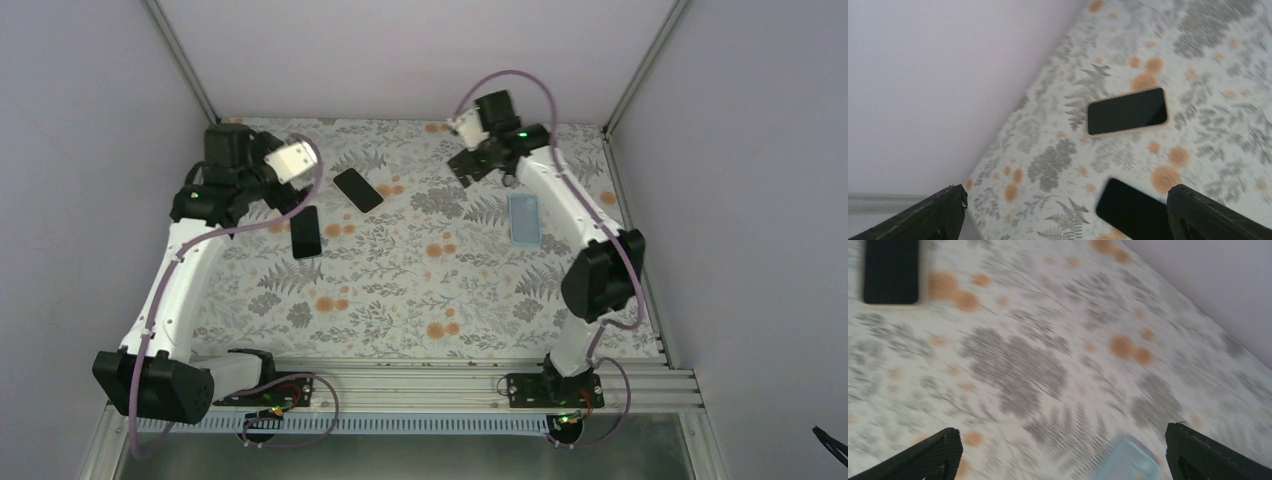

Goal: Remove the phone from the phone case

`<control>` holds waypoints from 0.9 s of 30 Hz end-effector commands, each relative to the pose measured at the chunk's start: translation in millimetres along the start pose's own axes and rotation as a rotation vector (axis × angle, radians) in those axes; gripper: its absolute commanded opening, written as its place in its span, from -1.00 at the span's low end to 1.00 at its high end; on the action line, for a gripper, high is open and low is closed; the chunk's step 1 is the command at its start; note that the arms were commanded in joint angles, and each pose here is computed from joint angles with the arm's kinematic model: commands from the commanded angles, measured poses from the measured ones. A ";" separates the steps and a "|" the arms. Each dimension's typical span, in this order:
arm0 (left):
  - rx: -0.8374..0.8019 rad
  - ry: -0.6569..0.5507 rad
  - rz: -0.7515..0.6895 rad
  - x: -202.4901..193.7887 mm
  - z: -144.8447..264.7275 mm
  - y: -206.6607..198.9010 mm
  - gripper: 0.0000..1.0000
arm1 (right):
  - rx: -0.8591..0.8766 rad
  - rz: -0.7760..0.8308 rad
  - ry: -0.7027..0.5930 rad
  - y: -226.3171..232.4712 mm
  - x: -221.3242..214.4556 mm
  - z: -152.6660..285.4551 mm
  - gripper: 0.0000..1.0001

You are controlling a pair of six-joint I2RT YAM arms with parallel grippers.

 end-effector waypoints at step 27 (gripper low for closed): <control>0.215 -0.010 0.554 -92.9 -11.6 62.4 1.00 | 0.381 0.034 -0.065 239.8 62.9 -227.7 0.99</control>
Point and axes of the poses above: each gripper's point midway between its finger pads, its own z axis back along the fingers, its own y axis along the line the jaws close on, x = y × z, the point moved 3 cm from there along z, back along the fingers
